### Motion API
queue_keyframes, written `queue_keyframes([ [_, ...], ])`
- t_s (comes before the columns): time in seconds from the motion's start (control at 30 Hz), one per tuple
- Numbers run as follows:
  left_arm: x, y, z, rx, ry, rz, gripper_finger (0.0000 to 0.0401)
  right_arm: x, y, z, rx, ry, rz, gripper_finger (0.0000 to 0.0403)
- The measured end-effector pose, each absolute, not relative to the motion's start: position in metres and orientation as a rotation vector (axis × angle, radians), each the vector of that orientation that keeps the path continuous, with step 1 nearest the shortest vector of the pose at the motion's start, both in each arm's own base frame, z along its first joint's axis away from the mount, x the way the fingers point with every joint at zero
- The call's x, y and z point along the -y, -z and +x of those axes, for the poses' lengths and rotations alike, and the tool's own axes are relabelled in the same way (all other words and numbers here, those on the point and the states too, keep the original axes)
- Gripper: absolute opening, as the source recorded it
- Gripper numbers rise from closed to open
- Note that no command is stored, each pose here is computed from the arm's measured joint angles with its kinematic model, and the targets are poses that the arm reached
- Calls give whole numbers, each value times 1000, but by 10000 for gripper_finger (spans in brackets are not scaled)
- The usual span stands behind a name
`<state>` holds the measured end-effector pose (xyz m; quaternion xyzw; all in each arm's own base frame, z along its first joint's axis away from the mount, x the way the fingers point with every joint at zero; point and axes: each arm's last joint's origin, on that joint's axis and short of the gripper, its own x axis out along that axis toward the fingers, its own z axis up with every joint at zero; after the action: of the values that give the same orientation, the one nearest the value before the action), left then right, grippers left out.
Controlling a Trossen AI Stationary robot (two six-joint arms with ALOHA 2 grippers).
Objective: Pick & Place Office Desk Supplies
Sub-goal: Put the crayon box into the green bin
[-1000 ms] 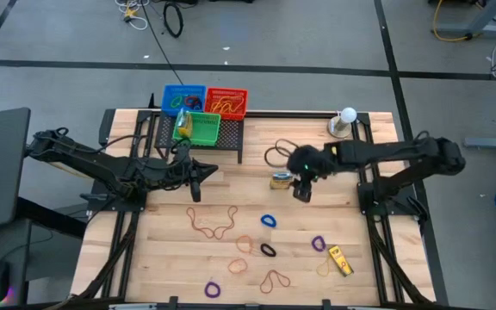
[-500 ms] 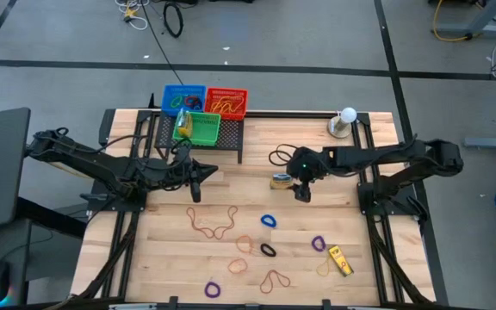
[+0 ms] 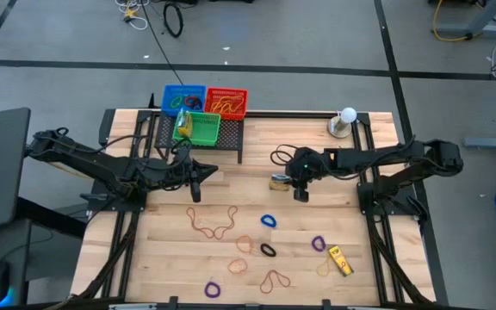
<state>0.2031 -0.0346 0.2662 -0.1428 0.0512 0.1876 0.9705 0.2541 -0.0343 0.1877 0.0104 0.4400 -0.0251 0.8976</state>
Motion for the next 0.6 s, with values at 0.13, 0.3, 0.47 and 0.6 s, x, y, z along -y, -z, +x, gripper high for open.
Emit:
queue_keyframes([
  [0.13,33,-270,197,-100,-373,-292,9,34,-202,263,-854,-42,-43,92],
  [0.3,29,-273,181,-133,-370,-310,9,31,-227,280,-747,-210,-207,105],
  [0.47,27,-275,166,-166,-341,-334,9,26,-239,316,-679,-380,-387,94],
  [0.6,26,-273,163,-201,-326,-340,9,21,-236,353,-685,-470,-465,93],
])
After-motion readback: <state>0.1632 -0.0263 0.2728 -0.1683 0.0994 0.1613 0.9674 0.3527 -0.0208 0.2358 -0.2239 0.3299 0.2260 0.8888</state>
